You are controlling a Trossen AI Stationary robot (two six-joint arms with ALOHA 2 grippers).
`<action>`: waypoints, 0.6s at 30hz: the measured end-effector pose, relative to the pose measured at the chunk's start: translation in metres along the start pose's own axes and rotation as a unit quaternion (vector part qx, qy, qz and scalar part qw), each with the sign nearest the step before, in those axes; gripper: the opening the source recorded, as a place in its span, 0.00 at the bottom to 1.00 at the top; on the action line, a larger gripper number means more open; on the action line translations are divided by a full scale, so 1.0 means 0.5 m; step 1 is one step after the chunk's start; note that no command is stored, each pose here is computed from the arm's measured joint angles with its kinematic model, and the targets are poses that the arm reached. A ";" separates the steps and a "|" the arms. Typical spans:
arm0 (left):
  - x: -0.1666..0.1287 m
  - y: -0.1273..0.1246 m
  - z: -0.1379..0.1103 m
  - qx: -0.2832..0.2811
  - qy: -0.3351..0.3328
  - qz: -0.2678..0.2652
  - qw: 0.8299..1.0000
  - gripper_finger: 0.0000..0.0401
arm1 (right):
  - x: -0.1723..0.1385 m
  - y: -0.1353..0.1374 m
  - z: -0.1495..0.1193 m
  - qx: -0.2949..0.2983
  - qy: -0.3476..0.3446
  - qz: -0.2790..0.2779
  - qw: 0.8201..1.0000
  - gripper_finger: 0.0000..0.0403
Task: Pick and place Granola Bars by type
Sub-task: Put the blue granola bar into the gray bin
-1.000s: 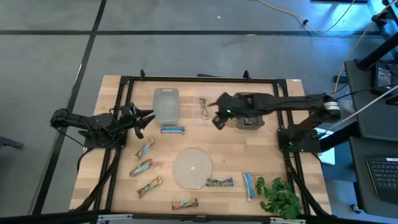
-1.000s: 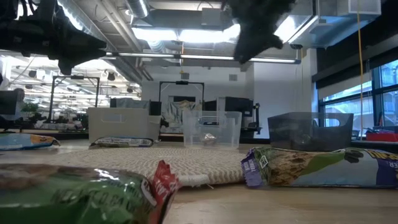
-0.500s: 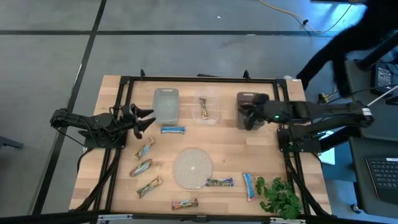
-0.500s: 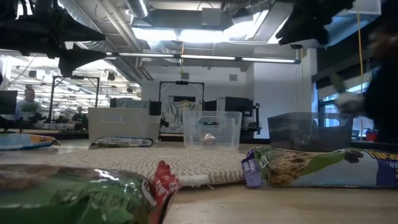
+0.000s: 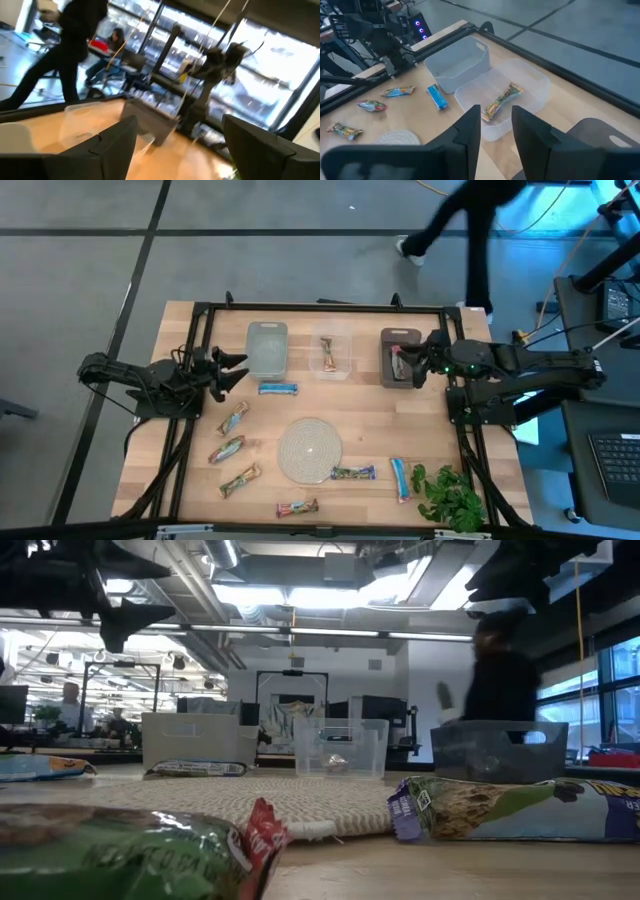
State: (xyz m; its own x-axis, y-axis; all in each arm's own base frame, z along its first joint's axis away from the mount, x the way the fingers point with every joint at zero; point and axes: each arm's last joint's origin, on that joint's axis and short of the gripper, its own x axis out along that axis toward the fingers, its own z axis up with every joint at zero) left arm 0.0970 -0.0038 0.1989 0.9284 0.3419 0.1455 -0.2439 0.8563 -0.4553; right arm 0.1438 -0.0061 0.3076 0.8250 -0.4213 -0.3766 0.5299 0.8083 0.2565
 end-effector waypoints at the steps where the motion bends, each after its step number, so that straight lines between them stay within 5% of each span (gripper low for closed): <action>1: 0.005 -0.004 0.003 0.011 0.008 0.003 1.000 0.70 | 0.000 0.000 0.000 -0.001 0.000 -0.001 1.000 0.28; 9: 0.093 -0.079 0.051 0.178 0.128 0.019 0.976 0.68 | 0.000 -0.002 0.000 -0.004 -0.004 -0.012 1.000 0.28; 18: 0.242 -0.106 0.055 0.307 0.373 0.048 0.874 0.62 | 0.001 -0.003 -0.001 0.009 0.001 -0.011 1.000 0.28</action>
State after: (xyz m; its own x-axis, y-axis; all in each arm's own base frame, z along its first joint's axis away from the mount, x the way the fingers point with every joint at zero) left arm 0.2146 0.0025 0.2648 0.7643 0.2716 -0.5849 -0.2222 0.9623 0.1565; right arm 0.1432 -0.0069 0.3066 0.8127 -0.4376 -0.3846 0.5511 0.7917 0.2636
